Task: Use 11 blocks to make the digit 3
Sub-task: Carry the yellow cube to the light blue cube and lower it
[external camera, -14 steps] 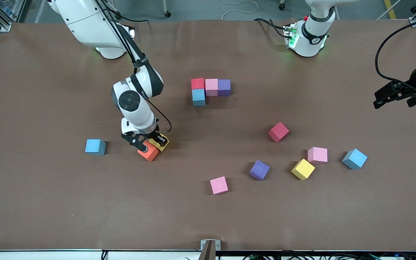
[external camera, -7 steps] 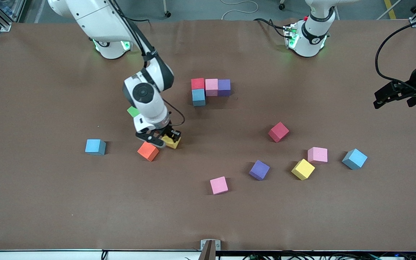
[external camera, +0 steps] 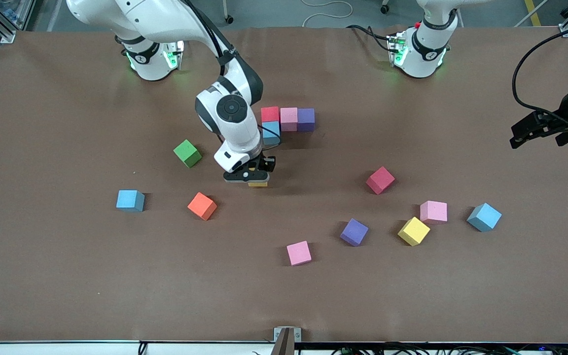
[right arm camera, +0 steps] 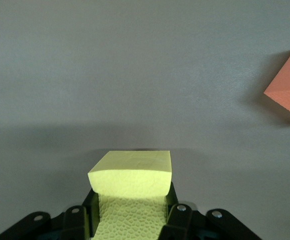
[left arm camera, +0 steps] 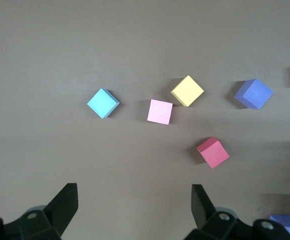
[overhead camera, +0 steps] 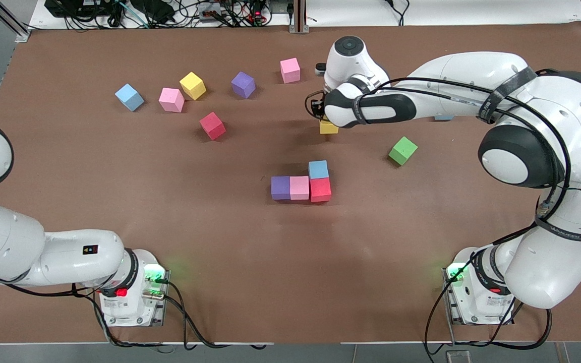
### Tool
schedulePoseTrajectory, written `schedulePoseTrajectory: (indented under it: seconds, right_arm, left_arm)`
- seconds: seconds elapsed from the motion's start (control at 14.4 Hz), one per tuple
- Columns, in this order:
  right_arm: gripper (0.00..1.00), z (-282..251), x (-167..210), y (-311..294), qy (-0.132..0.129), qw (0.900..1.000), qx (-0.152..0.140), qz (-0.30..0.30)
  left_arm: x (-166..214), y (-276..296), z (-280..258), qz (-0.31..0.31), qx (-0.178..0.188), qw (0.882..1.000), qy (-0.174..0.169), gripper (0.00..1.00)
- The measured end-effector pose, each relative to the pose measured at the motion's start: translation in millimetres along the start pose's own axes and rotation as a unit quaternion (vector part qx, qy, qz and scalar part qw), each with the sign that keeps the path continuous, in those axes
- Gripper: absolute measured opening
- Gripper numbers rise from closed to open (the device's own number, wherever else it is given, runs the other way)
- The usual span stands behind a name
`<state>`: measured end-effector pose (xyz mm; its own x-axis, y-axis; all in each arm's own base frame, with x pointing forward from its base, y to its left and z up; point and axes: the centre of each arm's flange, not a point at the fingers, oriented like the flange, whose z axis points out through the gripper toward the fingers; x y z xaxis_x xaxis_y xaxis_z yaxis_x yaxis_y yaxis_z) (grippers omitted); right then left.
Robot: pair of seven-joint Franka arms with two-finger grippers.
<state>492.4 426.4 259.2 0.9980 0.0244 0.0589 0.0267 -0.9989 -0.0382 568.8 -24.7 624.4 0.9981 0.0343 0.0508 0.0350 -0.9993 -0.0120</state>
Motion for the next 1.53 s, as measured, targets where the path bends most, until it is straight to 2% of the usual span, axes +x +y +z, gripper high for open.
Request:
schedulePoseTrajectory:
  seconds: [0.49, 0.97, 1.53]
  right_arm:
    - [0.53, 16, -26, -22, -0.011, 0.999, -0.006, -0.035]
    - [0.53, 41, -63, -30, 0.014, 0.999, 0.017, -0.046]
    - [0.53, 39, -90, -41, 0.009, 0.999, 0.023, -0.046]
  left_arm:
    - [0, 0, 0, 0.000, 0.000, 1.000, 0.000, 1.00]
    - [0, 0, 1, 0.000, 0.000, 1.000, -0.001, 1.00]
    - [0, 0, 1, 0.000, 0.000, 1.000, -0.001, 1.00]
